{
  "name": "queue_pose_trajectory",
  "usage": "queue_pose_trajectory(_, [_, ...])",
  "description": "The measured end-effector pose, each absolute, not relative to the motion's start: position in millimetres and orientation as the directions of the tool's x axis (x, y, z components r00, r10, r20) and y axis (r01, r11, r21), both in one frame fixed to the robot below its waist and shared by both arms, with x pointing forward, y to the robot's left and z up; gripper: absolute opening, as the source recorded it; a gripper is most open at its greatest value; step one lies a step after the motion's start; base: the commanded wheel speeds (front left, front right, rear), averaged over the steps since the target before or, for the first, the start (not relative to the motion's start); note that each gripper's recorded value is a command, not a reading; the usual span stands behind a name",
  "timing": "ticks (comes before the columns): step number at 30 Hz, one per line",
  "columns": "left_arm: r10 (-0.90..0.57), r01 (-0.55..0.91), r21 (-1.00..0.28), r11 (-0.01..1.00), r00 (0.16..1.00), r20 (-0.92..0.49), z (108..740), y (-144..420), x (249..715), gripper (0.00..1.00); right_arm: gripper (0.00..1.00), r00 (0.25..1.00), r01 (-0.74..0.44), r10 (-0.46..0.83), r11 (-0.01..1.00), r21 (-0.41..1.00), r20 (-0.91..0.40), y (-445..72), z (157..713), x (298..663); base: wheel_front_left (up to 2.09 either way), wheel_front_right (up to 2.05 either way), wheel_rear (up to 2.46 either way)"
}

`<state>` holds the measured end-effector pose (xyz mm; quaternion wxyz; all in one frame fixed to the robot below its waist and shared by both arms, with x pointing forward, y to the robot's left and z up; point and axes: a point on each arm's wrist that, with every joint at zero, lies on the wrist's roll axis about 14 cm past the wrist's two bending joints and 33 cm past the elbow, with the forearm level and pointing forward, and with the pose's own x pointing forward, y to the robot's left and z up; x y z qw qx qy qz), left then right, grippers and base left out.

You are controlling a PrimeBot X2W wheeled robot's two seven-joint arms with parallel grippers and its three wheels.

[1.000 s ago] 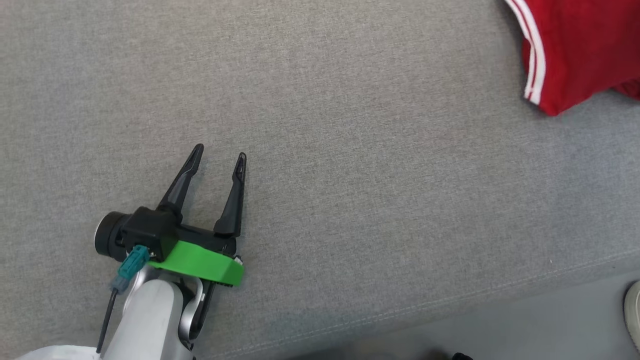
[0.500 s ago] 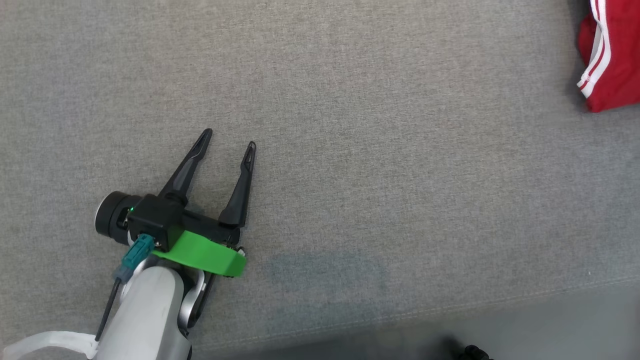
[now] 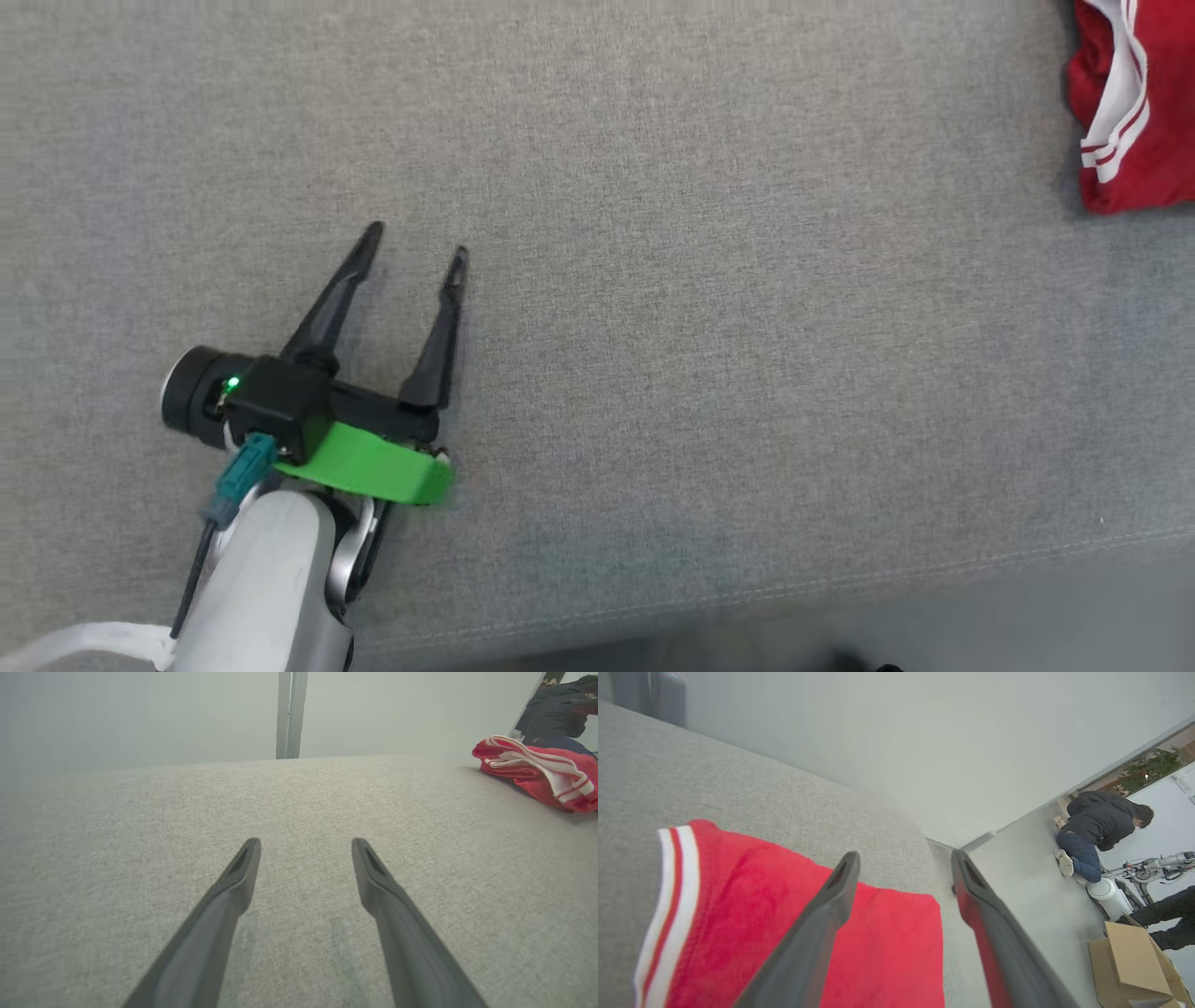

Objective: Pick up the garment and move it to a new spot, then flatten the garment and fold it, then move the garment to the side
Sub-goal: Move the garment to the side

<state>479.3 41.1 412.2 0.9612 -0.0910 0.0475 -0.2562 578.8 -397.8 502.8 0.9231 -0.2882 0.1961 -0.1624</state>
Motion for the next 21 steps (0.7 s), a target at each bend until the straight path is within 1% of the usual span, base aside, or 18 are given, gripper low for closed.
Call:
queue_pose_trajectory(4, [-0.414, 0.396, -0.198, 0.897, 0.909, -0.056, 416.8, 59.7, 478.4, 1.00, 1.00, 0.933, 0.121, -0.291, 0.807, -0.578, -0.211, -363.2, 508.8, 582.9, 0.00, 0.00, 0.00])
queue_pose_trajectory(9, [-0.301, 0.278, -0.250, 0.927, 0.952, -0.057, 427.5, 86.0, 471.1, 1.00, 1.00, 0.976, 0.069, -0.159, 0.872, -0.484, -0.148, -322.8, 512.2, 573.2, 0.00, 0.00, 0.00])
queue_pose_trajectory(15, [-0.181, 0.163, -0.261, 0.952, 0.982, -0.048, 446.0, 117.9, 450.9, 1.00, 1.00, 0.997, 0.010, -0.036, 0.931, -0.366, -0.065, -275.4, 525.6, 547.7, 0.00, 0.00, 0.00])
queue_pose_trajectory(21, [-0.055, 0.041, -0.246, 0.968, 0.997, -0.049, 457.6, 150.8, 427.6, 1.00, 1.00, 0.999, -0.043, 0.046, 0.983, -0.177, 0.011, -228.1, 539.2, 522.0, 0.00, 0.00, 0.00])
